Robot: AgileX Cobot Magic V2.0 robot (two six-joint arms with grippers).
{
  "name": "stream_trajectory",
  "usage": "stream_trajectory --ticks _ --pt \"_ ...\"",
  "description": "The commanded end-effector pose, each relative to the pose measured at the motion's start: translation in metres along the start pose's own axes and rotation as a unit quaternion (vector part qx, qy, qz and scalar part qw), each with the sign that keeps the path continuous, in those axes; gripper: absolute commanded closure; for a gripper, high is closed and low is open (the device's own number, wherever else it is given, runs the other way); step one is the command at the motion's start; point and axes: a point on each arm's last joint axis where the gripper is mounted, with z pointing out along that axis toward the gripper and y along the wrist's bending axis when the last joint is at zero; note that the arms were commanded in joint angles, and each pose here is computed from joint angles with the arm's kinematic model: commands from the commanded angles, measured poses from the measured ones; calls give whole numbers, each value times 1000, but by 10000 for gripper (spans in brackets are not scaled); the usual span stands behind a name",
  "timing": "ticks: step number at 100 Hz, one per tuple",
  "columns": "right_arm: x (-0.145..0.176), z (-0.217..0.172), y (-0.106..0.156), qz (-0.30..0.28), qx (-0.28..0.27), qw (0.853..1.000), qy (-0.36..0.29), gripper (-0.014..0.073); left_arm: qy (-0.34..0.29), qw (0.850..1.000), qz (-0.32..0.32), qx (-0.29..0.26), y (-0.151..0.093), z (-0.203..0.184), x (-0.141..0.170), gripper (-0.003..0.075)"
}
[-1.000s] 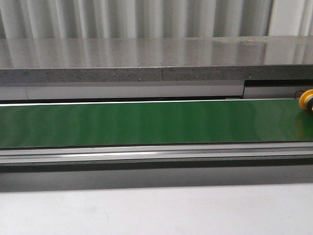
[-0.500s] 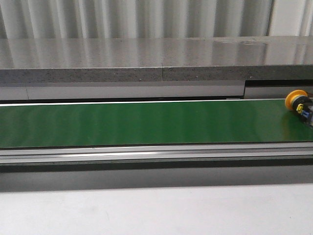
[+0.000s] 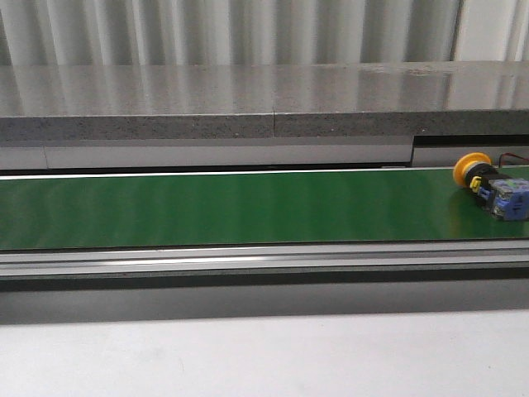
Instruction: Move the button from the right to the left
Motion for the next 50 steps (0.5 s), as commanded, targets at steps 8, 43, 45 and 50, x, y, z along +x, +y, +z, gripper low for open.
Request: stream_trajectory --ticks 8,43,45,50 --pt "7 -21 2 -11 16 996 -87 661 -35 999 -2 8 -1 0 5 741" --pt "28 -37 6 -15 22 991 -134 661 -35 999 -2 8 -1 0 5 741" --pt "28 -37 6 -15 22 991 -134 661 -35 999 -2 8 -1 0 5 741" --pt "28 -37 6 -15 22 991 -132 661 -35 999 -2 8 -1 0 5 741"
